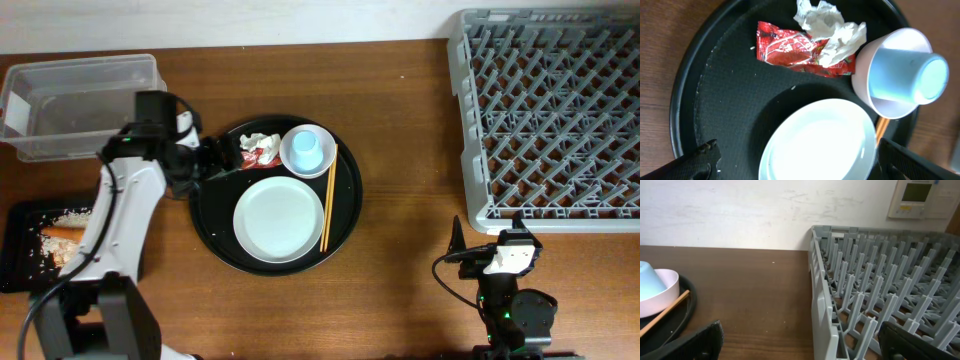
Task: Sort waste into correct bins and load items into the dishwasher rack
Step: 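Move the left gripper to the tissue and grasp it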
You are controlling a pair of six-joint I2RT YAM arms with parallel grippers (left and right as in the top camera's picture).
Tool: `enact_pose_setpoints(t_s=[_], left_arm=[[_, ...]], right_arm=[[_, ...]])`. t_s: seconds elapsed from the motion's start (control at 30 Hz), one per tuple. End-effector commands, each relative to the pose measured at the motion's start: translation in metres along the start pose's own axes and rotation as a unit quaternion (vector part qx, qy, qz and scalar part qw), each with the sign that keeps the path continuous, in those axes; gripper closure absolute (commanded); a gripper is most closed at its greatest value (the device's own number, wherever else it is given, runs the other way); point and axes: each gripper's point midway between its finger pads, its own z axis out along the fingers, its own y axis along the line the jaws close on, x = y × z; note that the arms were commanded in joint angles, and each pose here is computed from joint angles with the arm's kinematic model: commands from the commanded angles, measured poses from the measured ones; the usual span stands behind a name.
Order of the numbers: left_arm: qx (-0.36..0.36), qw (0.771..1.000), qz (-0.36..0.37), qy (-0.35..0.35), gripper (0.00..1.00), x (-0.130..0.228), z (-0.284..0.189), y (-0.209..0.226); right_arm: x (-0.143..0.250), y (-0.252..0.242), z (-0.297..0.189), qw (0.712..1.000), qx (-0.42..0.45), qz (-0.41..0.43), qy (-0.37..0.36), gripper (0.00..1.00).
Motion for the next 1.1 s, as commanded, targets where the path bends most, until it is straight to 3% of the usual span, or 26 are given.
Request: enact_pose_setpoints(t_s=[0.0, 0.07, 0.13, 0.2, 0.47, 0.77, 1.07], left_arm=[[-0.032, 0.999, 0.018, -0.006, 0.01, -0.002, 0.007, 0.003], [-0.027, 0.999, 0.026, -0.014, 0.03, -0.005, 0.008, -0.002], [-0.016, 0.997, 0.059, -0.04, 0.16, -0.017, 0.01, -0.013], [-0.018, 0.995, 0.072, -0.063, 0.2, -0.029, 0.016, -0.018], [-0.026, 0.991, 0.103, -0.077, 0.21, -0.042, 0.072, -0.027], [-0.022, 0.961, 0.242, -0.129, 0.21, -0.068, 0.08, -0.041], [-0.029, 0.955, 0.28, -0.089, 0.22, -0.049, 0.114, -0.038]], right_arm=[[0.003, 0.0, 0.0, 1.0, 0.001, -0.003, 0.001, 0.02], [0.003, 0.0, 0.0, 1.0, 0.001, -0.003, 0.001, 0.02], [0.003, 0.0, 0.0, 1.0, 0.001, -0.003, 0.001, 0.02], [0.002, 0.0, 0.0, 1.0, 0.001, -0.003, 0.001, 0.02], [0.003, 0.0, 0.0, 1.0, 0.001, -0.003, 0.001, 0.02], [0.003, 0.0, 0.0, 1.0, 0.001, -0.003, 0.001, 0.01], [0.003, 0.0, 0.0, 1.0, 0.001, -0.003, 0.001, 0.02]])
